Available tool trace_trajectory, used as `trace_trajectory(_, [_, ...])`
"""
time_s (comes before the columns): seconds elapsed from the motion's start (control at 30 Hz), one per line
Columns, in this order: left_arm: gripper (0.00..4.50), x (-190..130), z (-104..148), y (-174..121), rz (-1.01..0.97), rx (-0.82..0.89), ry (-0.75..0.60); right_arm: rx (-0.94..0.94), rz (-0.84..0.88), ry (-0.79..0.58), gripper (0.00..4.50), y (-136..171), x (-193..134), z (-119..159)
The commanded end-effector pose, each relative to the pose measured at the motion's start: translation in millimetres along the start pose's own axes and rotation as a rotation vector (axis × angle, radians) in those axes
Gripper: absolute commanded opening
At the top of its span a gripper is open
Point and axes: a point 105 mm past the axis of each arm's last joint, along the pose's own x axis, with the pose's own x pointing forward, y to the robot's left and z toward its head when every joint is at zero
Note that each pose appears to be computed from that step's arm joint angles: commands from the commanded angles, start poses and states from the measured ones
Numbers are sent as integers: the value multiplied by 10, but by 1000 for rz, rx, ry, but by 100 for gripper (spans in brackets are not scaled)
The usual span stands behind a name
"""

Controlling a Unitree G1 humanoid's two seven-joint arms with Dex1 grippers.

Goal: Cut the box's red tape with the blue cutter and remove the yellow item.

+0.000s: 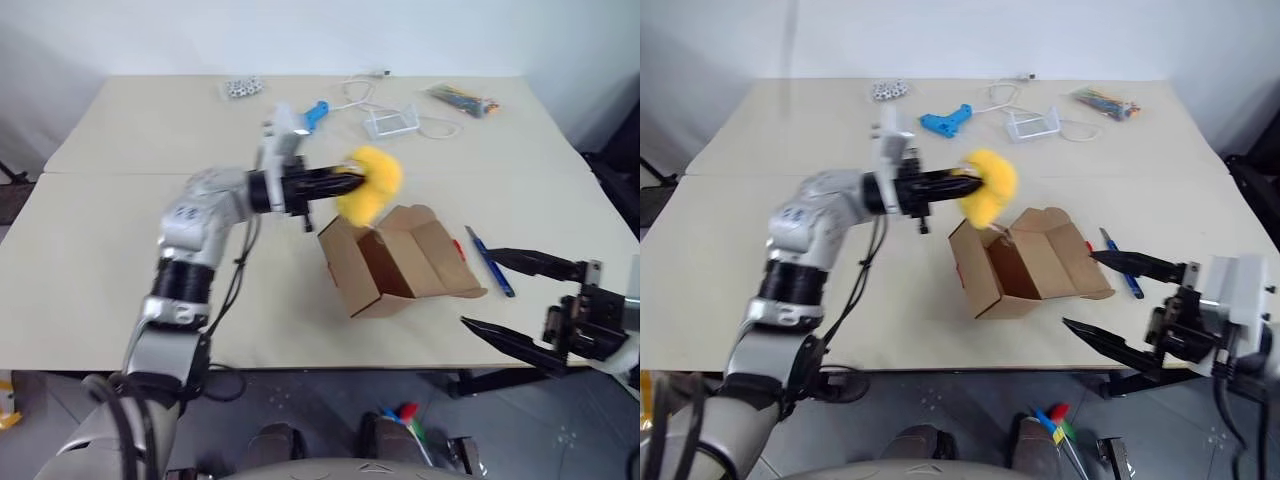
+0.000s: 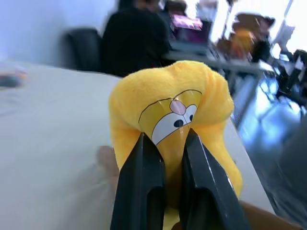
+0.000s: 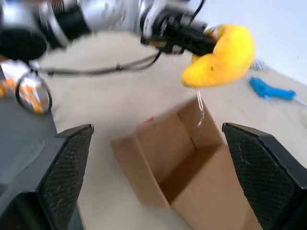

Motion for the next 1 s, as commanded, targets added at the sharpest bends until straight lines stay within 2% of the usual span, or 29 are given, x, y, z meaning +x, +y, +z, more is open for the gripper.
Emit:
trace_trajectory(0.03, [0, -626, 57, 188, 232, 98, -44, 29, 58, -103, 450, 59, 190, 33])
trace_trajectory(0.1, [0, -1223, -191, 255, 424, 130, 58, 29, 108, -125, 450, 74, 320, -65])
trace_trajectory(0.27, [0, -2130, -335, 115, 693, 198, 145, 5, 188, -168, 450, 74, 534, -135])
trace_trajectory(0.37, [0, -2405, -405, 53, 785, 171, 172, -4, 224, -174, 450, 65, 617, -146])
trace_trajectory(0.47, [0, -2617, -431, 101, 896, 136, 140, -7, 238, -186, 450, 34, 682, -138])
trace_trajectory(0.57, [94, -2579, -435, 58, 883, 78, 90, -9, 249, -189, 450, 3, 713, -135])
trace_trajectory(0.73, [247, -2621, -488, 85, 913, 88, 159, -20, 249, -160, 450, -58, 683, -180])
trace_trajectory(0.83, [332, -2631, -460, 85, 903, 73, 152, -27, 226, -139, 450, -98, 641, -230])
trace_trajectory(0.93, [429, -2656, -332, 65, 885, 107, 118, -32, 187, -122, 450, -164, 566, -273])
trace_trajectory(0.97, [448, -2648, -308, -12, 827, 108, 130, -39, 174, -111, 450, -193, 521, -287])
trace_trajectory(1.0, [448, -2683, -277, -90, 787, 92, 138, -43, 160, -101, 450, -227, 470, -290])
